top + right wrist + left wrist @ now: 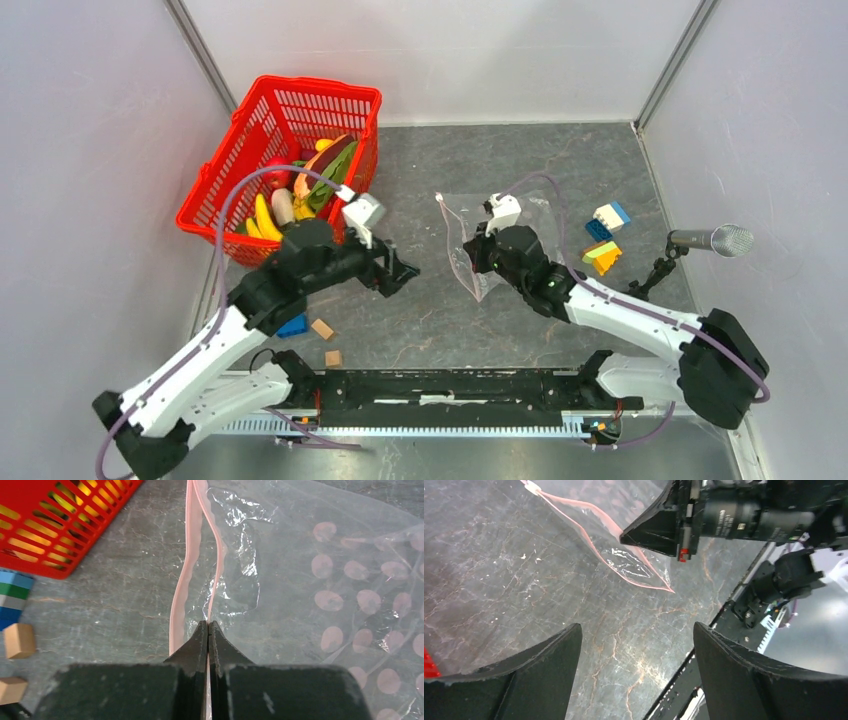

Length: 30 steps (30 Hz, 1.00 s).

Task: Place the food in the zip-top bag and seal the zipper
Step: Pick up the zipper food storage bag at the center of the board, then open the zipper of the food storage bag at the center of the board.

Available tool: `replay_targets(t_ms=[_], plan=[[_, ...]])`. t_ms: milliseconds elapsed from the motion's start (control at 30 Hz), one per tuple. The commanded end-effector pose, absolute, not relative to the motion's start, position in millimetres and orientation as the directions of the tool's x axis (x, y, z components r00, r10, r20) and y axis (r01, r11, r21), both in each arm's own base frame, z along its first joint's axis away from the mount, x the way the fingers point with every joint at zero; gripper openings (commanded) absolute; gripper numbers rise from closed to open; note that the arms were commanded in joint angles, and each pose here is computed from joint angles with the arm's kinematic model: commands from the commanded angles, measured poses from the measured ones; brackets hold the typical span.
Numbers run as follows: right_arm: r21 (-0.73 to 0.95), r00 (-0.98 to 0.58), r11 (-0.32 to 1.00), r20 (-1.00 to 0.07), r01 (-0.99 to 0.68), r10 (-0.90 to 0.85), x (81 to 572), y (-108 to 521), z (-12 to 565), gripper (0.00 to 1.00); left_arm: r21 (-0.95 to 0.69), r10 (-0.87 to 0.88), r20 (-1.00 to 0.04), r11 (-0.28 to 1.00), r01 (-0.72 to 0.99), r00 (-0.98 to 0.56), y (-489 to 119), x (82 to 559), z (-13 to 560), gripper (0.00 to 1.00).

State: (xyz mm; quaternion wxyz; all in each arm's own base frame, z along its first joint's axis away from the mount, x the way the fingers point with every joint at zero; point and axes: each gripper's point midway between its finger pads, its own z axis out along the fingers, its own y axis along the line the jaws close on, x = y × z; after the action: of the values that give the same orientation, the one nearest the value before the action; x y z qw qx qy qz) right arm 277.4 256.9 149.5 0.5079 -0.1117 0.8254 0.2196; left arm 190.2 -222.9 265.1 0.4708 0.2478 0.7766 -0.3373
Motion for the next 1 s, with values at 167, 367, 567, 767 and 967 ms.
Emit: replay_targets(t_ms=[167,367,567,767,967], plan=[[0.448,-0.462,0.767,-0.858,-0.459,0.225,261.7,263.4,182.5,0.0,-0.426,-0.094,-0.846,0.71,0.56,-0.524,-275.3,235.7,230.6,0.84],[0.48,-0.453,0.745,-0.851,-0.464,0.266,257.9,261.7,190.6,0.0,-0.52,-0.138,-0.805,0.632,0.574,-0.577,-312.2,244.6,207.8,0.85],[0.502,-0.447,0.731,-0.844,-0.463,0.297,255.1,258.7,195.9,0.0,-0.539,-0.133,-0.774,0.652,0.534,-0.62,-320.8,252.2,174.8,0.81],[0.488,-0.426,0.733,-0.856,-0.474,0.294,253.3,255.0,206.6,0.0,-0.578,-0.121,-0.752,0.592,0.561,-0.648,-336.8,247.9,168.4,0.55],[0.354,-0.397,0.833,-0.9,-0.425,0.18,259.6,231.9,206.5,0.0,-0.506,-0.091,-0.759,0.705,0.497,-0.644,-317.0,257.7,149.2,0.03]])
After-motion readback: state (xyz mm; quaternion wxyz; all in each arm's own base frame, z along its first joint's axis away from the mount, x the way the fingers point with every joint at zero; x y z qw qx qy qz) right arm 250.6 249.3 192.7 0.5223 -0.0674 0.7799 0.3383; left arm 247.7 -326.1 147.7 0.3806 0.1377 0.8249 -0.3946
